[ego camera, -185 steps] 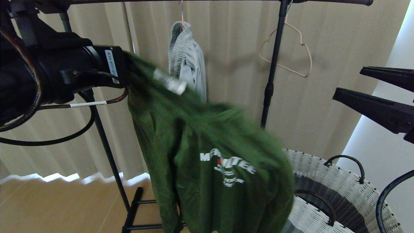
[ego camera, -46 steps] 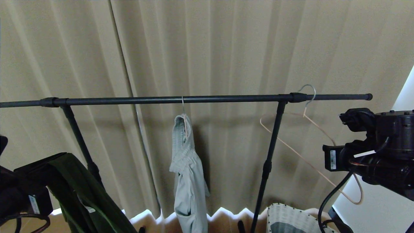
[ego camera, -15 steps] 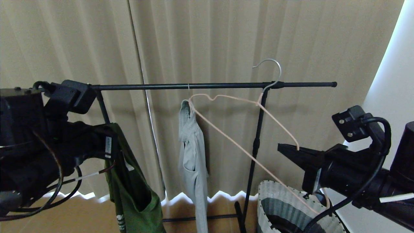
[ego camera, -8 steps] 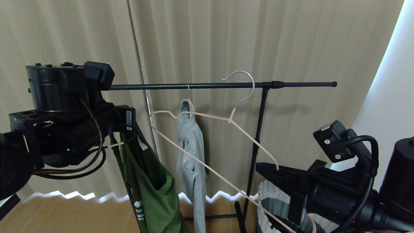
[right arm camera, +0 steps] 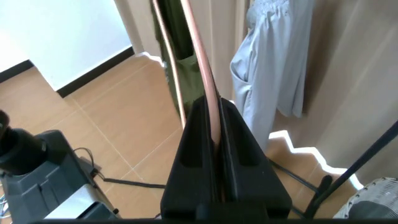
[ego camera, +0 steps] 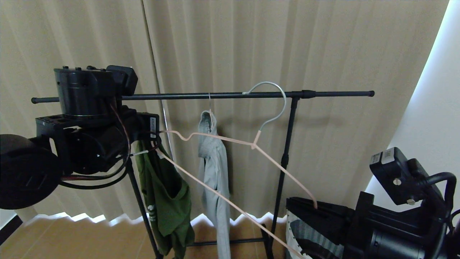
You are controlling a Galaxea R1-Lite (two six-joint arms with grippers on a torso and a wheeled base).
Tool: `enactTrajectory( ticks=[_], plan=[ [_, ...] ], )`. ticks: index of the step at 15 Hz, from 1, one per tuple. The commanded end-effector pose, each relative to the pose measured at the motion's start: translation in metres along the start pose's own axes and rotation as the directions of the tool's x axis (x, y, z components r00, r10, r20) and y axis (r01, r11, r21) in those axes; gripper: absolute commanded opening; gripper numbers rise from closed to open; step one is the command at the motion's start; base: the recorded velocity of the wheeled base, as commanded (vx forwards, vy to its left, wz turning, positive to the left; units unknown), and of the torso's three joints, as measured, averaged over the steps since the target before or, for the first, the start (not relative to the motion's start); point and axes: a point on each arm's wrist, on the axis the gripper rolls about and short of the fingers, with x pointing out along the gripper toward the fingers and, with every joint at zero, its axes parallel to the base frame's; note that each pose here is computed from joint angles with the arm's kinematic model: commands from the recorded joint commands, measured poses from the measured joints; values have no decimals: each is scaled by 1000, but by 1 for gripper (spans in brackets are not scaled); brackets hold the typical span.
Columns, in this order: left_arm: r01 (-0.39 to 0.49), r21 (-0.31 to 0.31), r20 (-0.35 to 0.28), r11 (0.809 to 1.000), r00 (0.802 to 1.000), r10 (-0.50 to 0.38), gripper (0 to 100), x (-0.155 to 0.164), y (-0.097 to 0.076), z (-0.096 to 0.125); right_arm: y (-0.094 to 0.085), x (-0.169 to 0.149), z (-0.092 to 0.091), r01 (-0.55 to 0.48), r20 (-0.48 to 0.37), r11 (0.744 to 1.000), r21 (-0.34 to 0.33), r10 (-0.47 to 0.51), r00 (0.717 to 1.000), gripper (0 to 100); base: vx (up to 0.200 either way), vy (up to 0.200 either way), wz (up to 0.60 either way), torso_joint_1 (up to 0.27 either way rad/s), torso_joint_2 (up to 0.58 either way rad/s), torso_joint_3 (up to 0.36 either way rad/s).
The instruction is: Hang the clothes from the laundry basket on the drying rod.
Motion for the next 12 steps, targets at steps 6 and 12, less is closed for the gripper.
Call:
enactTrajectory(
  ticks=[6,12],
  plan=[
    [22,2,5,1000,1000,-22,0,-4,-5,0,2,16,-1,-9,-31,1000,9,9,999,0,0,0,0,0,0,0],
    [34,0,16,999,999,-34,0,-13,-4,2,-10,44,0,38,22,999,22,-39,999,0,0,0,0,0,0,0]
  ],
)
